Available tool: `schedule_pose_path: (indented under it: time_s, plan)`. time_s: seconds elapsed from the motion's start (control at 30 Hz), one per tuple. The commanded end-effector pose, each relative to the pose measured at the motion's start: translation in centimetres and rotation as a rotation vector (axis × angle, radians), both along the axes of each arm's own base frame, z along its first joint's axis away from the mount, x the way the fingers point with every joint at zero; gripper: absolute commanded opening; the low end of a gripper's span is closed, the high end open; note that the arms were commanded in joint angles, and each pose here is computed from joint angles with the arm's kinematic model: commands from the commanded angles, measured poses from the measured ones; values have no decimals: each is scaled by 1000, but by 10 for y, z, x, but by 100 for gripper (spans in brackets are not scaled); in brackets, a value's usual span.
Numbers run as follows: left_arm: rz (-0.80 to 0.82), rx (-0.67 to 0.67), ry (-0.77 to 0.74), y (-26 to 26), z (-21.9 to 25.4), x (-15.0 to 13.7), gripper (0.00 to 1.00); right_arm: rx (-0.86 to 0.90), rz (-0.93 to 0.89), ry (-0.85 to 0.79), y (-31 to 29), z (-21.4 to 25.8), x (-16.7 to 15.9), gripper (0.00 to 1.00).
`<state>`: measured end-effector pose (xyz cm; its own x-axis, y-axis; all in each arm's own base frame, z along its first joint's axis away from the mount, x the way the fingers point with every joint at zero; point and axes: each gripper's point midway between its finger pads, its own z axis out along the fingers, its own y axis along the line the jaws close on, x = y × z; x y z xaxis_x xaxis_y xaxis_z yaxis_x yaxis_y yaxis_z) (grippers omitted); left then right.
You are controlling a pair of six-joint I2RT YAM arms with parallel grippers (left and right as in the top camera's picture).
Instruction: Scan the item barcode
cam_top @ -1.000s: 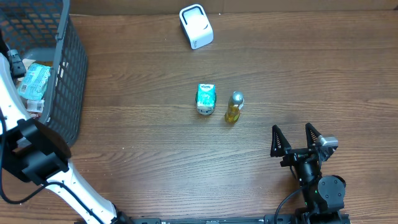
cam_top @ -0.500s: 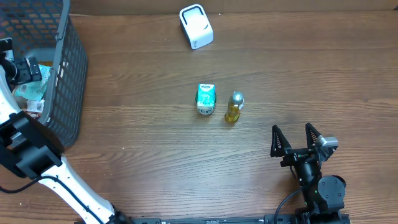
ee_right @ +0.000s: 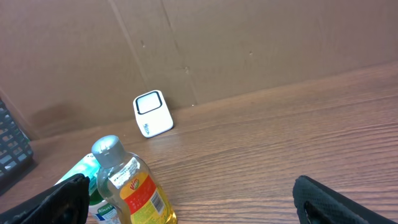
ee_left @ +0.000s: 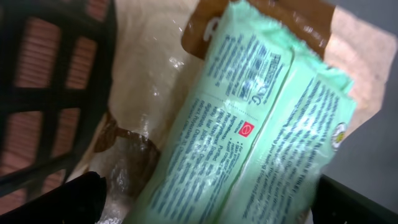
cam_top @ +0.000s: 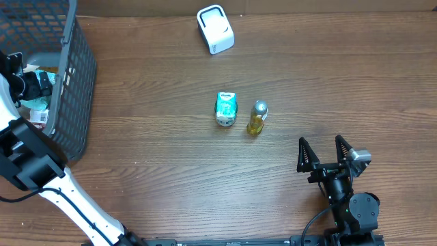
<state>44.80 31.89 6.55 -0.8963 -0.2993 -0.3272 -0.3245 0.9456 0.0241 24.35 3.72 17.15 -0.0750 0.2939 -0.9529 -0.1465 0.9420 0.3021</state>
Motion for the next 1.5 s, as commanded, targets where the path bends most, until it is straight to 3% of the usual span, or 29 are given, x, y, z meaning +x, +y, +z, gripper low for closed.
schedule_pose_path:
  time_s: [0.0, 0.1, 0.27, 0.4, 0.5, 0.67, 0.93, 1.17, 1.33, 1.47]
  plan:
    - [-22, -45, 33, -2, -24, -4, 97, 3, -9, 0, -2, -2, 1, 100]
    - [-35, -104, 23, -12, -29, -3, 80, 3, -9, 0, -2, -2, 1, 100]
    - [70, -199, -36, -24, -19, 5, 67, 3, -9, 0, -2, -2, 1, 100]
    - [144, -198, -61, -23, -7, 9, 78, 3, -9, 0, -2, -3, 1, 100]
    - [155, -124, -60, -13, 1, 9, 100, 3, -9, 0, -2, -2, 1, 100]
    - [103, -59, -65, -4, 2, 12, 100, 3, -9, 0, -2, -2, 1, 100]
    - [66, -71, -32, -11, -14, 8, 100, 3, -9, 0, -2, -2, 1, 100]
    - [47, -18, -94, -9, 19, 24, 100, 3, -9, 0, -2, -2, 1, 100]
    - [28, 66, -40, -3, 17, 20, 100, 3, -9, 0, -2, -2, 1, 100]
    - [-1, 57, 15, -6, -5, 12, 100, 4, -9, 0, -2, -2, 1, 100]
